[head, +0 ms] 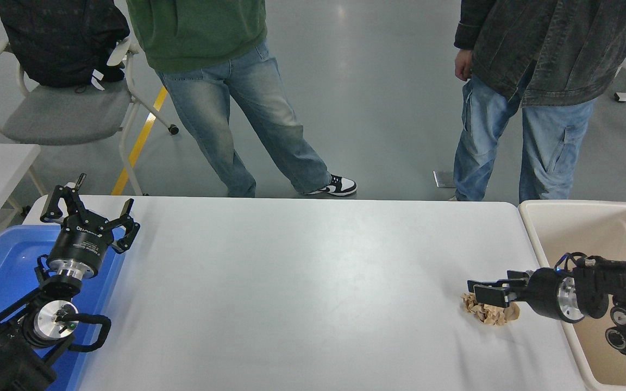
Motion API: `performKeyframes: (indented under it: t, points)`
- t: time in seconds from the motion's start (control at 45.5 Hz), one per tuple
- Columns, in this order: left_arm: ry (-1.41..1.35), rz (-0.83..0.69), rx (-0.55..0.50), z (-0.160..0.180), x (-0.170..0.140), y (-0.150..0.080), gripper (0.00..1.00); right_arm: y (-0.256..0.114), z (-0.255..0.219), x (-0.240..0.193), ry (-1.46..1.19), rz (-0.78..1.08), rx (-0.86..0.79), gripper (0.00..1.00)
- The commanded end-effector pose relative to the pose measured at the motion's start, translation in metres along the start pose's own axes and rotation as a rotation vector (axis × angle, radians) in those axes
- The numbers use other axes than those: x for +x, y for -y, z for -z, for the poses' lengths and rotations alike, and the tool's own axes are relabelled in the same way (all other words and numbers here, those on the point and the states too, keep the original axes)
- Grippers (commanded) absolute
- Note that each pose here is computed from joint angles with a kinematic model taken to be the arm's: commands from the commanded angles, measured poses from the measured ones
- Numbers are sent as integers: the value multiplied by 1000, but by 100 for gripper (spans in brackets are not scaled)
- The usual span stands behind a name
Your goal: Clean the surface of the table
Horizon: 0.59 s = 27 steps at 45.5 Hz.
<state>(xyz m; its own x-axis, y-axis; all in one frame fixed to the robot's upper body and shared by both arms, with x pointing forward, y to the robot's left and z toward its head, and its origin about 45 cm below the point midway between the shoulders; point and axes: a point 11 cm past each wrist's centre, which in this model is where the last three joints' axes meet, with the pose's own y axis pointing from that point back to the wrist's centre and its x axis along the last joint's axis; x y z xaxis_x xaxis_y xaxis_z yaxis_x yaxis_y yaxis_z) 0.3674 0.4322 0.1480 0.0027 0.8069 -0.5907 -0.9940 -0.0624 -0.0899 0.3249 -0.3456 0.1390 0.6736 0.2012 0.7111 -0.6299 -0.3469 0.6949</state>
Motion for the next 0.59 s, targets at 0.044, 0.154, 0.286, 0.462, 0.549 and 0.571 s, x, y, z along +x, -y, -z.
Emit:
performKeyframes:
  t: [0.044, 0.154, 0.286, 0.462, 0.549, 0.571]
  points:
    - [0, 0, 0, 0, 0, 0, 99, 4, -11, -8, -115, 14, 0, 99]
    - [0, 0, 0, 0, 0, 0, 99, 3, -12, -8, -137, 14, 12, 99]
    - [0, 0, 0, 0, 0, 0, 99, 2, -10, -13, -159, 32, 37, 99]
    - [0, 0, 0, 0, 0, 0, 99, 1, -10, -28, -170, 67, 49, 99]
    - [0, 0, 0, 0, 0, 0, 99, 0, -10, -31, -169, 63, 49, 99]
    - [0, 0, 0, 0, 0, 0, 99, 0, -10, -32, -168, 64, 48, 99]
